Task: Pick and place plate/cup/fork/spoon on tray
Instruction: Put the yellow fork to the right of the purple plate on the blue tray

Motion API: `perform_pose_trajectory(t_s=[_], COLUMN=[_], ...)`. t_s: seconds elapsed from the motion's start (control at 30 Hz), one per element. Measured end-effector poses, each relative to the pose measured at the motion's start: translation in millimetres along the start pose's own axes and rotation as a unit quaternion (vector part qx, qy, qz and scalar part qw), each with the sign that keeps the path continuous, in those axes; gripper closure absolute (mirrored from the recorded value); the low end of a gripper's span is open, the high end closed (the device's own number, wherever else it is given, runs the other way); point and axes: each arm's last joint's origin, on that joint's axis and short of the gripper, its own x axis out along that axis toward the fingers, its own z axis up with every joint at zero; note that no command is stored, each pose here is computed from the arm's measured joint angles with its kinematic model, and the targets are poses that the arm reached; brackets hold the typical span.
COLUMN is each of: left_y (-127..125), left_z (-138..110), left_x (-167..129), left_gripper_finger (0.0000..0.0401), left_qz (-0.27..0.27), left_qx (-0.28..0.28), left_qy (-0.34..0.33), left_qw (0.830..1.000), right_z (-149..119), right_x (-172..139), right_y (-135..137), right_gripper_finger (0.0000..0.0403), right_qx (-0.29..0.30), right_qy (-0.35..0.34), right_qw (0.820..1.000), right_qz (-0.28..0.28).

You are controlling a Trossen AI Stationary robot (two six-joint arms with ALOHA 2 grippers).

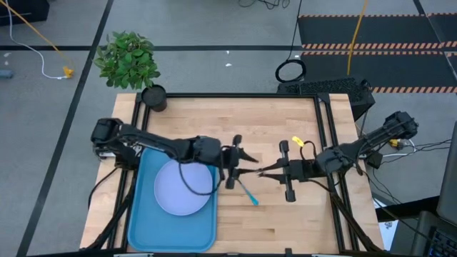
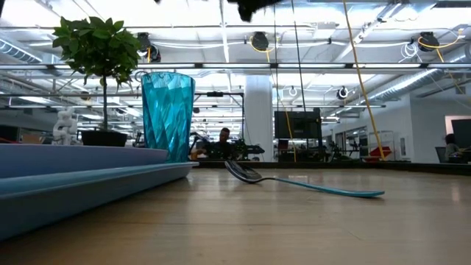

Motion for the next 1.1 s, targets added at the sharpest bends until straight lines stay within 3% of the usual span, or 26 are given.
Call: perform_pose_trajectory(t_s=[0.1, 0.23, 0.43, 0.67, 0.9, 1.1], left_y=[-15, -29, -30, -30, -26, -20], left_z=[10, 14, 20, 17, 15, 5], left_x=[-6, -8, -9, -5, -5, 3], left_gripper_finger=[0.0251, 0.0234, 0.0156, 0.0085, 0.0087, 0.0118], left_qz=[0.056, 0.070, 0.109, 0.111, 0.141, 0.119], left_qx=[0.033, 0.053, 0.016, 0.011, 0.005, -0.014], left_qy=[0.002, -0.005, -0.031, -0.029, -0.024, -0.018], left_qw=[0.998, 0.996, 0.993, 0.993, 0.990, 0.993], right_z=[0, 1, 5, -5, -16, -24], right_x=[-1, -1, -1, -4, -7, 0], right_y=[2, 1, 0, -1, -4, -2], right_gripper_finger=[0.0381, 0.0381, 0.0381, 0.0381, 0.0381, 0.0380], right_qx=[-0.016, -0.021, -0.017, -0.009, 0.004, -0.001], right_qy=[0.004, 0.000, -0.018, -0.088, -0.135, -0.155], right_qw=[1.000, 0.999, 0.999, 0.993, 0.986, 0.983], right_qz=[-0.023, -0.044, -0.048, -0.075, -0.093, -0.102])
